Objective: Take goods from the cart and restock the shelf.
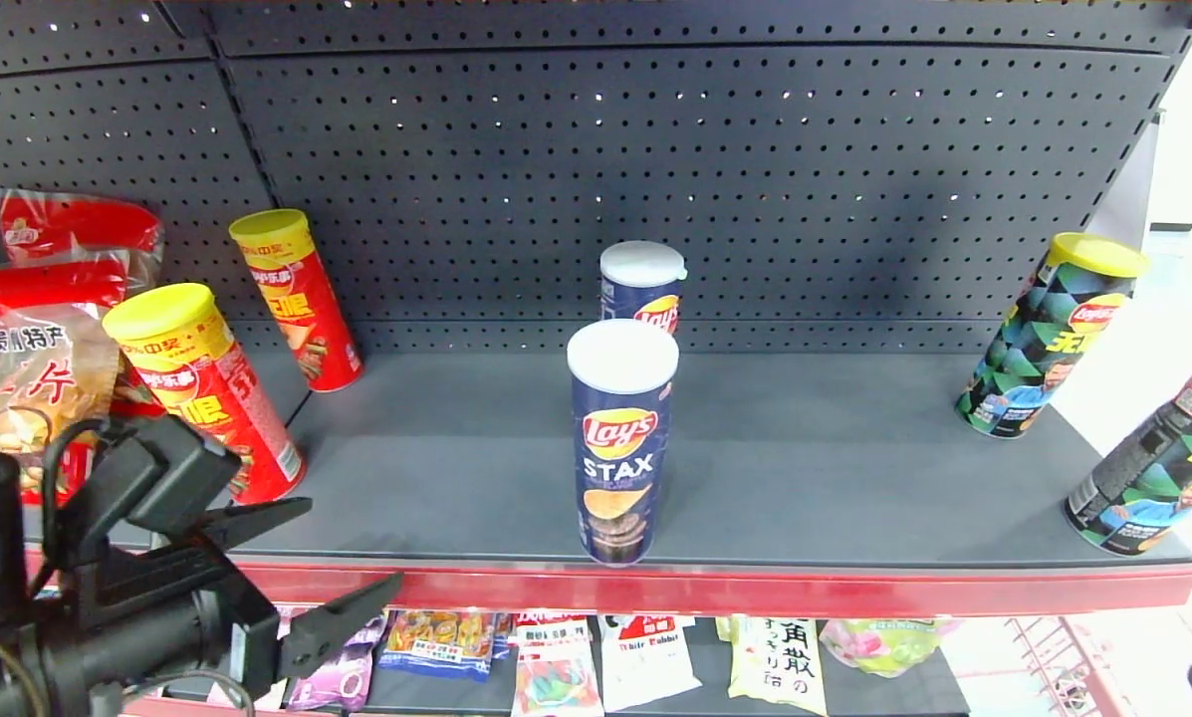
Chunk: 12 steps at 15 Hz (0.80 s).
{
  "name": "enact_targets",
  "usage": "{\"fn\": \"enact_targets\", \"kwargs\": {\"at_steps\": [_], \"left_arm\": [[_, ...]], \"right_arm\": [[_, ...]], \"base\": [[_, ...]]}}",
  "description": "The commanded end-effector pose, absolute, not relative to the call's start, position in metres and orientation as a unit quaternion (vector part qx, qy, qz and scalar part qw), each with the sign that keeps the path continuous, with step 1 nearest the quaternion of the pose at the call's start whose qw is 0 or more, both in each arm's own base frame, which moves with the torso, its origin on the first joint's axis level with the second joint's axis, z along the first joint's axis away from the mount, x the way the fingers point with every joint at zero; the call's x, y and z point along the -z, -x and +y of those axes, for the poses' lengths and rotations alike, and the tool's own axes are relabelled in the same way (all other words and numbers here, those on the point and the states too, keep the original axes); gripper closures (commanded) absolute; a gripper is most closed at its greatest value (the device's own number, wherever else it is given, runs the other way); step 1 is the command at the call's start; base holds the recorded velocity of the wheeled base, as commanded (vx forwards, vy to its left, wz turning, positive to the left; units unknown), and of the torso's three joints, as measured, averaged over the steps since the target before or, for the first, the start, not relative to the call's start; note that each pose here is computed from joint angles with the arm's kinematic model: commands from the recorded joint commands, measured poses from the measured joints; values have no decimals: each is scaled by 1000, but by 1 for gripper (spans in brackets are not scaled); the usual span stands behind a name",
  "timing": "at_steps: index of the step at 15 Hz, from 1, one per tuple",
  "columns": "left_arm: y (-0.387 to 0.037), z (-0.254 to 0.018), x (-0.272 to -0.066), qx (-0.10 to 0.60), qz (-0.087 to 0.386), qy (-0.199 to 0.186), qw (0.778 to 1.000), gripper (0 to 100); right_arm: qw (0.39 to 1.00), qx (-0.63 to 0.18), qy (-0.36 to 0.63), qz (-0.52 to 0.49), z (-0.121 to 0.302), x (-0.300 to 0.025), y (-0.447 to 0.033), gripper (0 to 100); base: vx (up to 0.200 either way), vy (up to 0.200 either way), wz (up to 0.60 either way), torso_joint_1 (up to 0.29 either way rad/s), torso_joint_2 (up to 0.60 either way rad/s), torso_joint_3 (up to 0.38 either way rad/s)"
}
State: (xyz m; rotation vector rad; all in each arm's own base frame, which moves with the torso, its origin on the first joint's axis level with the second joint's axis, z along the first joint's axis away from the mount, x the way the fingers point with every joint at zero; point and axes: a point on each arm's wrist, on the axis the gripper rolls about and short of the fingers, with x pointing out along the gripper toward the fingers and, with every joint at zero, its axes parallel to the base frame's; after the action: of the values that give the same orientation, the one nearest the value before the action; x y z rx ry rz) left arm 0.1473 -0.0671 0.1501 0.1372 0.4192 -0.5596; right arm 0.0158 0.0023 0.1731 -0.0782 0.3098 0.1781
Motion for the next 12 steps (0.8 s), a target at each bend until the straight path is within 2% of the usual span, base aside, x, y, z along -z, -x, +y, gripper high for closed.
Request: {"fn": "enact_targets", "kwargs": {"at_steps": [1,9,12], "left_arm": [[-167,-82,-130,282,266,-69,919,0],[-198,-110,-121,267,297,-67,915,0],[-207,-119,-126,272,287,-70,916,0]], "right_arm": [[994,-30,26,103,-4,-157,19,0],[996,-24,25,81,-6,-126,33,0],[996,-24,26,77,-6,-120,35,0]], "base": [[0,0,0,0,0,0],[0,0,0,0,0,0],[0,0,0,0,0,0]]}}
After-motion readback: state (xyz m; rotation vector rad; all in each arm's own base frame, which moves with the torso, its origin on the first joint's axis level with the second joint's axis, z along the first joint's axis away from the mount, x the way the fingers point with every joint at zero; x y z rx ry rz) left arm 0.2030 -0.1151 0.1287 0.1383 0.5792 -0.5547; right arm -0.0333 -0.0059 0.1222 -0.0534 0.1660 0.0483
